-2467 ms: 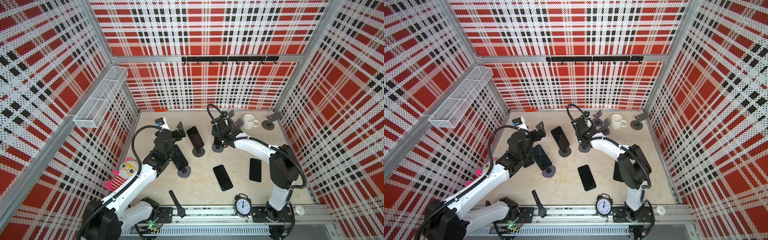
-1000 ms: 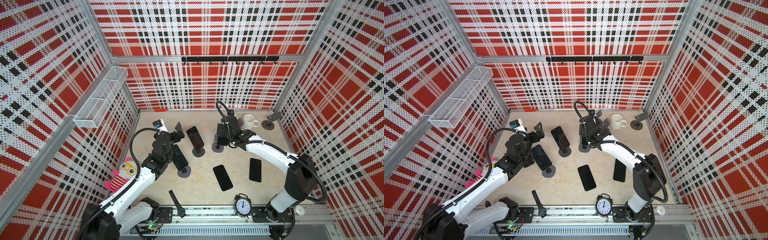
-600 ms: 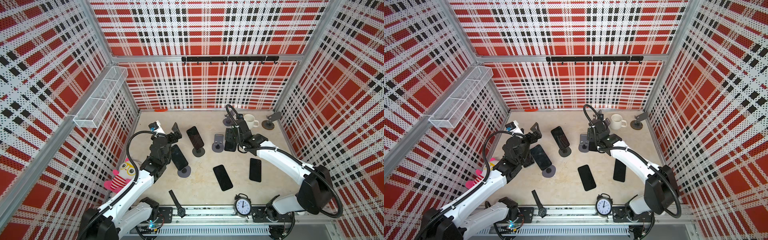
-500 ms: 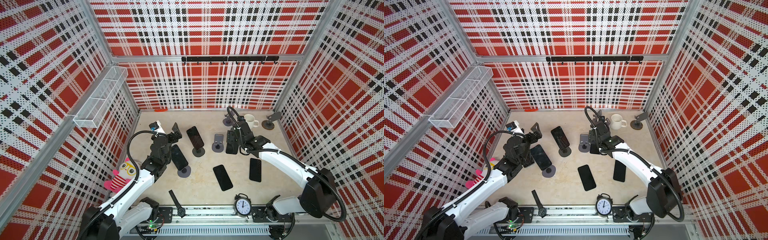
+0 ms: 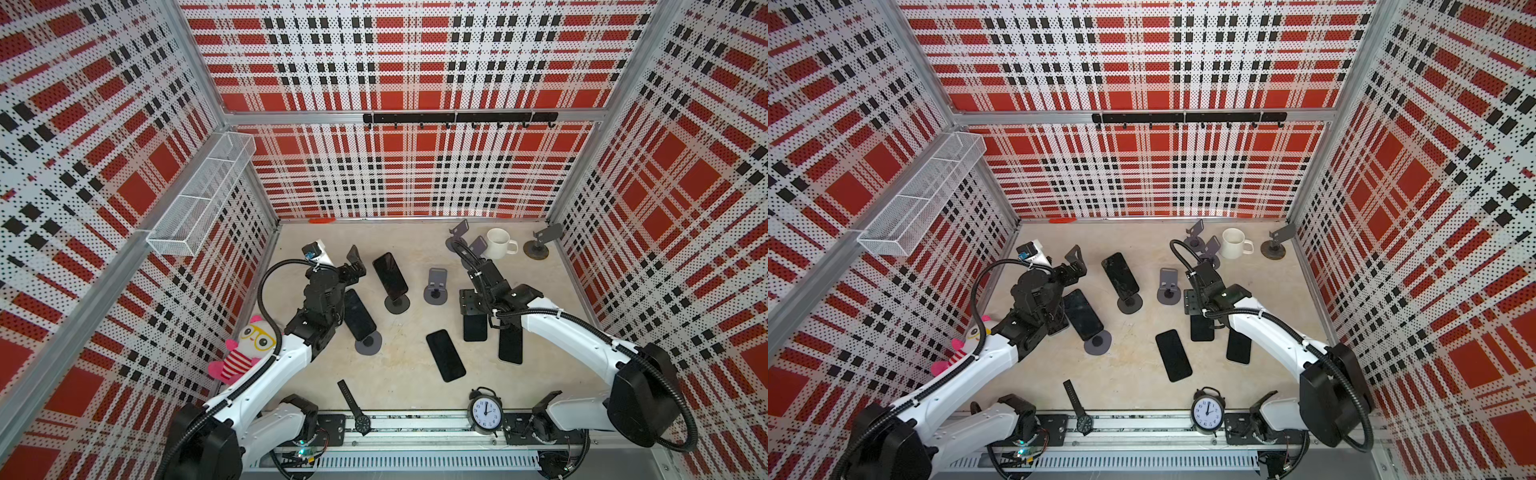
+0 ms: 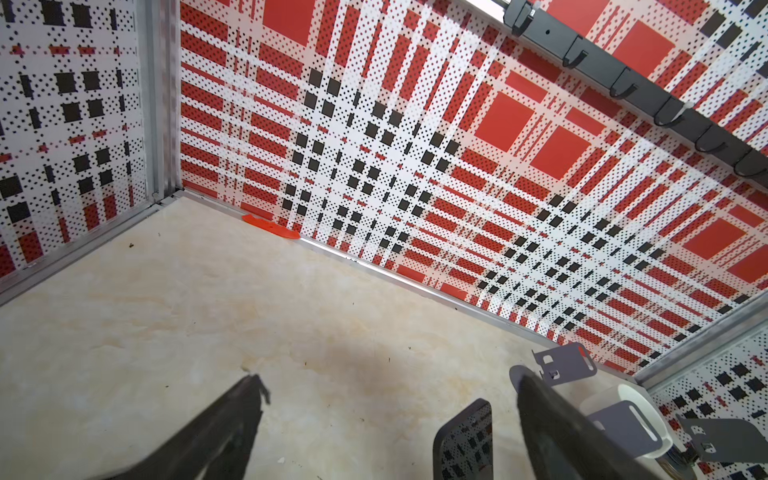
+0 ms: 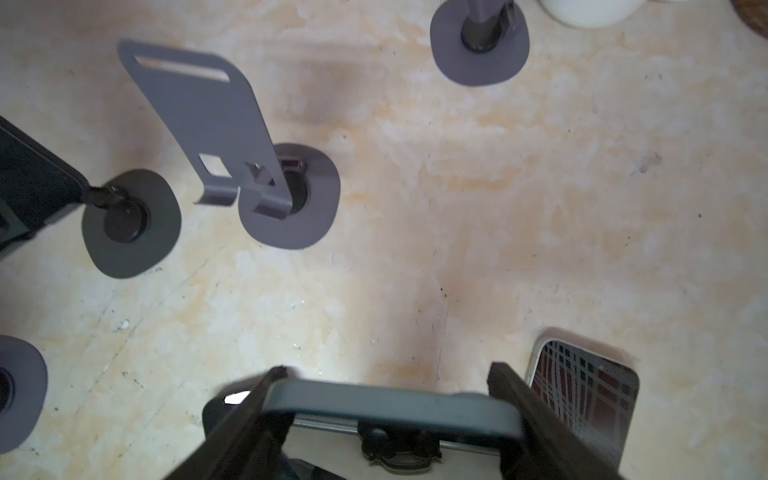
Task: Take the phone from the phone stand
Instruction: 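Lower the held phone flat onto the table beside the other flat phones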
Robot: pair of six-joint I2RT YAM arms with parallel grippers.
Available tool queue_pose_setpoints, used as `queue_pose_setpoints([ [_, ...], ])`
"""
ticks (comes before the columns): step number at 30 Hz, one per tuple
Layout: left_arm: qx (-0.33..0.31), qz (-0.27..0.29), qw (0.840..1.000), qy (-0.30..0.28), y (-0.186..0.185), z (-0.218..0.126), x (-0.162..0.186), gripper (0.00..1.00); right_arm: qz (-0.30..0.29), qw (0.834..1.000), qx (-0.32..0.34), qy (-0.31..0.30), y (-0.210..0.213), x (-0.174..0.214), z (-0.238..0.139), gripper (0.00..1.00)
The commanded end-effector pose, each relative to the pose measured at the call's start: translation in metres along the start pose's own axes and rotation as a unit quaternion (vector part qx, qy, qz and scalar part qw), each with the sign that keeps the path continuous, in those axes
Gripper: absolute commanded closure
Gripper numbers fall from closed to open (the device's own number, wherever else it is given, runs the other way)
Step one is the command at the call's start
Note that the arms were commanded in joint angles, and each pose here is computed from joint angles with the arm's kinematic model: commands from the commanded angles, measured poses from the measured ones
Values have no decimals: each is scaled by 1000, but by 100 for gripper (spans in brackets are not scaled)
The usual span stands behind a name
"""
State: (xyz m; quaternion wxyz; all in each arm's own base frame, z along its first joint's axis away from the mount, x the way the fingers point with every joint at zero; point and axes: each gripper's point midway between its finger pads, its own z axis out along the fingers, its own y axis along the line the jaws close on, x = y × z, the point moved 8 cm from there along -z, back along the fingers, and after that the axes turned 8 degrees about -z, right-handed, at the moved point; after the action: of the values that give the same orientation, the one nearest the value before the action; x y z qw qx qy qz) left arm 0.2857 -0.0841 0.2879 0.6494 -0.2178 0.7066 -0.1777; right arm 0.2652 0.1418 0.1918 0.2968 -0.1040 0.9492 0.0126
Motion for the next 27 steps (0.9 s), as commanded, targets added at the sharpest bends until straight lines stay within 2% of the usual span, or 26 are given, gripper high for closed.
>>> queue_pose_setpoints([
  [1,14,-12,1000,-21,-8,1,-15,2,-5,1000,-21,12,2,6,1,41],
  [16,21,-13,1000,-19,-12,2,-17,2,-28,996,-16,83,3,45,40,41],
  [27,23,-15,999,-16,-13,4,-16,2,-38,994,2,103,1,59,60,39],
])
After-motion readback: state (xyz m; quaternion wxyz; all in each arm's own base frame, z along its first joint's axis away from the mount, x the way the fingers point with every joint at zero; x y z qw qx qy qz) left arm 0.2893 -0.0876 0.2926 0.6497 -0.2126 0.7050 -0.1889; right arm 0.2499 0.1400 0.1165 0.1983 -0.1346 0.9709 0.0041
